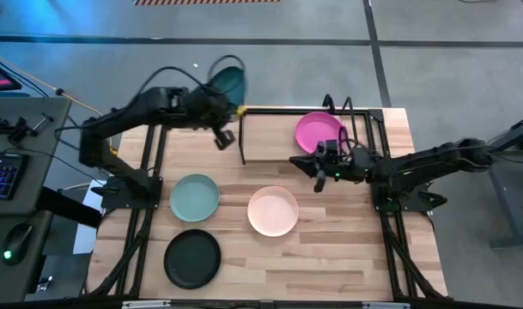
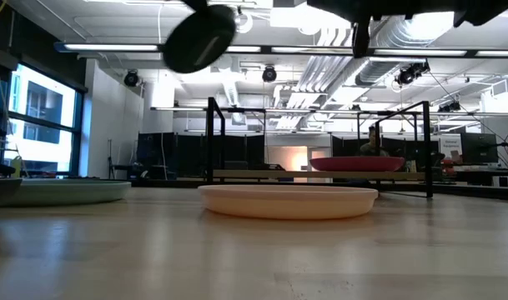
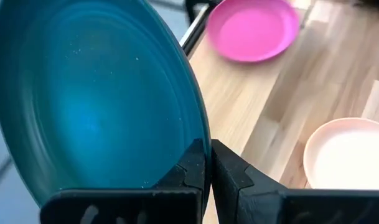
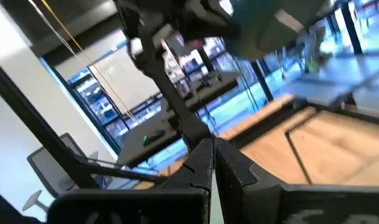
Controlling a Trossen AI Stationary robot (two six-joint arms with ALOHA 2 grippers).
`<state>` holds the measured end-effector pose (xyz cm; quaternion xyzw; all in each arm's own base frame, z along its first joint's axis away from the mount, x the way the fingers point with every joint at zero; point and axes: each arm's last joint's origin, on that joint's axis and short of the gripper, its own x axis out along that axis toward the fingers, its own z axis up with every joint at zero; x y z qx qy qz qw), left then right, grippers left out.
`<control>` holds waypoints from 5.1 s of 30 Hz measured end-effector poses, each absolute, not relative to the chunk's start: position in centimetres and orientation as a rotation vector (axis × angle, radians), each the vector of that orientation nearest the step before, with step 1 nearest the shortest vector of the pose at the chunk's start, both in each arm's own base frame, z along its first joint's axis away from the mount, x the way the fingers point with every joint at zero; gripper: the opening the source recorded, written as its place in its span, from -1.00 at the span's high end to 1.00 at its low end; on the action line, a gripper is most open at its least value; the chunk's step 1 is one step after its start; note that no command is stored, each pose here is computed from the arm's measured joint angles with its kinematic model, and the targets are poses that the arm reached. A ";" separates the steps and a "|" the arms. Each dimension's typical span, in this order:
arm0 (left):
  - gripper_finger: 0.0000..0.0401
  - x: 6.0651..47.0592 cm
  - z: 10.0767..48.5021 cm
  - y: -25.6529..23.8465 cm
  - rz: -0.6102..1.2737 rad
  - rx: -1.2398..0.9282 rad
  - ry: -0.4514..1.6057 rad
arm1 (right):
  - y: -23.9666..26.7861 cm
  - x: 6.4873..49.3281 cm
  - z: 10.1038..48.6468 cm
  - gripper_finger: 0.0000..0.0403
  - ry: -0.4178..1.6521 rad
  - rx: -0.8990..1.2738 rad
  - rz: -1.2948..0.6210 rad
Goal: Place and stack plates onto a shelf
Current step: Put the dark blue plate on the shelf, then stack the light orange plate on top of the pink plate
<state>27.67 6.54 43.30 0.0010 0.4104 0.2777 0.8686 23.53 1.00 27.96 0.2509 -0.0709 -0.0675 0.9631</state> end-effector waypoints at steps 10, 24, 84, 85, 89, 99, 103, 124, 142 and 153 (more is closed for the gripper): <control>1.00 37.7 40.2 5.7 0.426 0.278 0.816 | 0.6 20.3 31.3 1.00 -0.297 0.373 -0.164; 1.00 44.4 29.0 7.3 0.392 0.284 1.096 | 0.5 19.7 31.4 1.00 -0.281 0.333 -0.202; 0.29 40.3 37.7 6.6 0.220 -0.222 0.864 | 0.5 19.7 31.2 1.00 -0.262 0.332 -0.214; 0.30 39.5 38.6 6.1 0.210 -0.223 0.817 | 0.5 19.7 31.2 1.00 -0.261 0.331 -0.207; 0.30 36.1 40.6 3.6 0.161 -0.228 0.648 | 0.6 19.7 31.2 1.00 -0.257 0.351 -0.167; 0.30 26.6 36.5 -1.6 0.007 -0.384 0.117 | 0.8 19.8 31.1 1.00 -0.241 0.365 -0.121; 0.30 23.5 34.9 -2.0 0.074 -0.421 0.022 | 0.8 19.8 31.1 1.00 -0.241 0.366 -0.121; 0.30 20.4 29.9 -2.4 0.132 -0.557 0.516 | 1.0 20.1 29.3 1.00 -0.068 0.529 -0.130; 0.30 20.6 30.6 -2.6 0.104 -0.524 0.432 | 5.1 27.4 22.7 0.05 0.859 0.579 -0.216; 0.30 20.6 30.6 -2.6 0.107 -0.531 0.432 | 2.3 32.1 18.2 0.01 1.173 0.718 -0.501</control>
